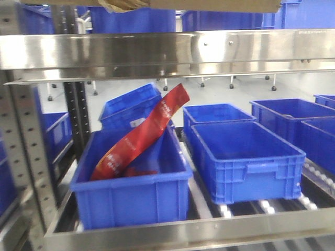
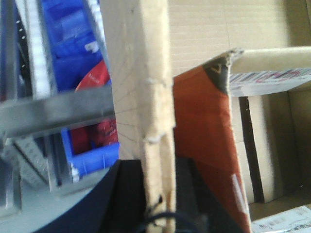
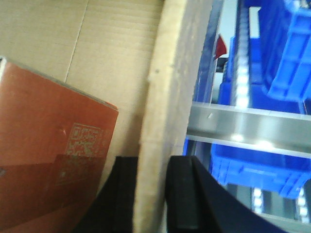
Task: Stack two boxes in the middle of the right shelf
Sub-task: 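Carry the boxes with both grippers toward the steel shelf with blue bins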
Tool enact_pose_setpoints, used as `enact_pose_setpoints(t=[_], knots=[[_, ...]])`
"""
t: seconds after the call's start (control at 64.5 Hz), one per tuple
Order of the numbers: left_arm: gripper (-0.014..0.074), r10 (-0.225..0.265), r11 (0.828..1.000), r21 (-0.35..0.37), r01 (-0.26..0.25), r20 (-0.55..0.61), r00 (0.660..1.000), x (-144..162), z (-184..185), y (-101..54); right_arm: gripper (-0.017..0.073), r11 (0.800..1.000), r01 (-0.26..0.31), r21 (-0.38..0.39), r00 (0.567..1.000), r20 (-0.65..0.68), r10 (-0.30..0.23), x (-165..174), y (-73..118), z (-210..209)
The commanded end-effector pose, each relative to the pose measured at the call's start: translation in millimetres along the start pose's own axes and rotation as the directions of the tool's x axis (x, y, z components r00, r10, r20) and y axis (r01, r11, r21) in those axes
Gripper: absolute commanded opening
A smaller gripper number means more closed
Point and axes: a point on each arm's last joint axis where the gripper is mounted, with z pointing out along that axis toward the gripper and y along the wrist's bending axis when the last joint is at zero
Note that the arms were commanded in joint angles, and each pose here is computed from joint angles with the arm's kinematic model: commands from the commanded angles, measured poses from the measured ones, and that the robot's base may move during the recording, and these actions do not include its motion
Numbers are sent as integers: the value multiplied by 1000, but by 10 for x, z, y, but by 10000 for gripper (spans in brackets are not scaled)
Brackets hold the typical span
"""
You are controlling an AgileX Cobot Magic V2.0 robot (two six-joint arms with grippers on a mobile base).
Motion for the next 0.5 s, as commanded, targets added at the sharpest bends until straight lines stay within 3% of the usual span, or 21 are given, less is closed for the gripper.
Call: enact_pose_setpoints(t=[0.0, 0.481], knots=[[-111, 3, 1000, -16, -2, 77, 997, -62, -103, 31, -153, 999, 25, 39, 998, 49, -27, -61, -42, -60], [-111, 3, 1000, -16, -2, 77, 997, -62, -103, 31, -153, 999, 25, 39, 998, 49, -27, -61, -42, -60]])
